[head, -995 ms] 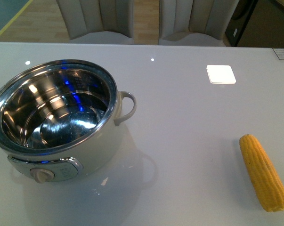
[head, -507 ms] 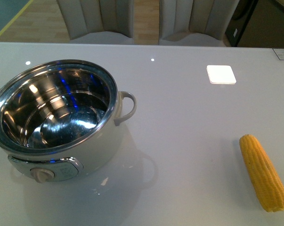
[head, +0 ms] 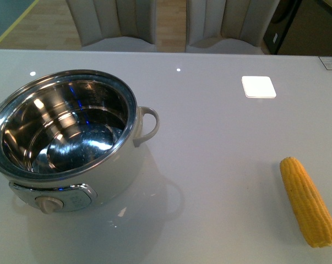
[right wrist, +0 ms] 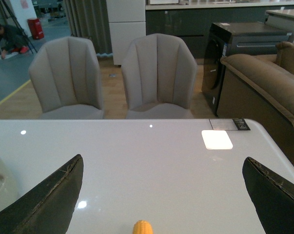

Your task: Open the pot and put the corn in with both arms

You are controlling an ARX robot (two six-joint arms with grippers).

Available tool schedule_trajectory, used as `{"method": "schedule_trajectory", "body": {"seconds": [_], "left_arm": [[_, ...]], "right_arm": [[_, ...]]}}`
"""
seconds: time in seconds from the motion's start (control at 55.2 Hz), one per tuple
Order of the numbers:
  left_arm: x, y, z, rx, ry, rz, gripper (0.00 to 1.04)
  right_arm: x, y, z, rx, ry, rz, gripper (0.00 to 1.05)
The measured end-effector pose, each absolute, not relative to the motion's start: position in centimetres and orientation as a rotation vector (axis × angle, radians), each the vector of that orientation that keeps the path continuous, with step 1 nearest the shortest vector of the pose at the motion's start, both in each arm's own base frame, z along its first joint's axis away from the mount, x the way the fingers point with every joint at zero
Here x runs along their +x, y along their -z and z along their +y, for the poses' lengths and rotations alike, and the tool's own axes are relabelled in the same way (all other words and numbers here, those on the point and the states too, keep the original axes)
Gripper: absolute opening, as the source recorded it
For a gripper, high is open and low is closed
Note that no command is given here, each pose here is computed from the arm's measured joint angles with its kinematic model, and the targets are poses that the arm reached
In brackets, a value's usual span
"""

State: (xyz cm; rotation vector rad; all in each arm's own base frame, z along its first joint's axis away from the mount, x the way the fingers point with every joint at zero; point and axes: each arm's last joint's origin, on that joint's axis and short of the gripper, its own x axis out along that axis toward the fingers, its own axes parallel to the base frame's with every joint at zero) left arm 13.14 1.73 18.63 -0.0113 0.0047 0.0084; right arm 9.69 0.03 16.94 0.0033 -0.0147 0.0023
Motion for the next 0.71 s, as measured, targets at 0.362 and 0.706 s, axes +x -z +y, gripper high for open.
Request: {"method": "schedule_trajectory", "body": {"seconds": [0.362, 0.706], "left_arm": [[12.0, -17.7, 0.0, -0.009, -0.003, 0.001, 0.03], [11.2, -17.1, 0.0, -0.009, -0.002, -0.014, 0.03]], "right_arm": [[9.7, -16.9, 0.0, 0.003, -0.002, -0.015, 0.96], [9.7, -16.9, 0.0, 0.003, -0.002, -0.015, 0.96]]}}
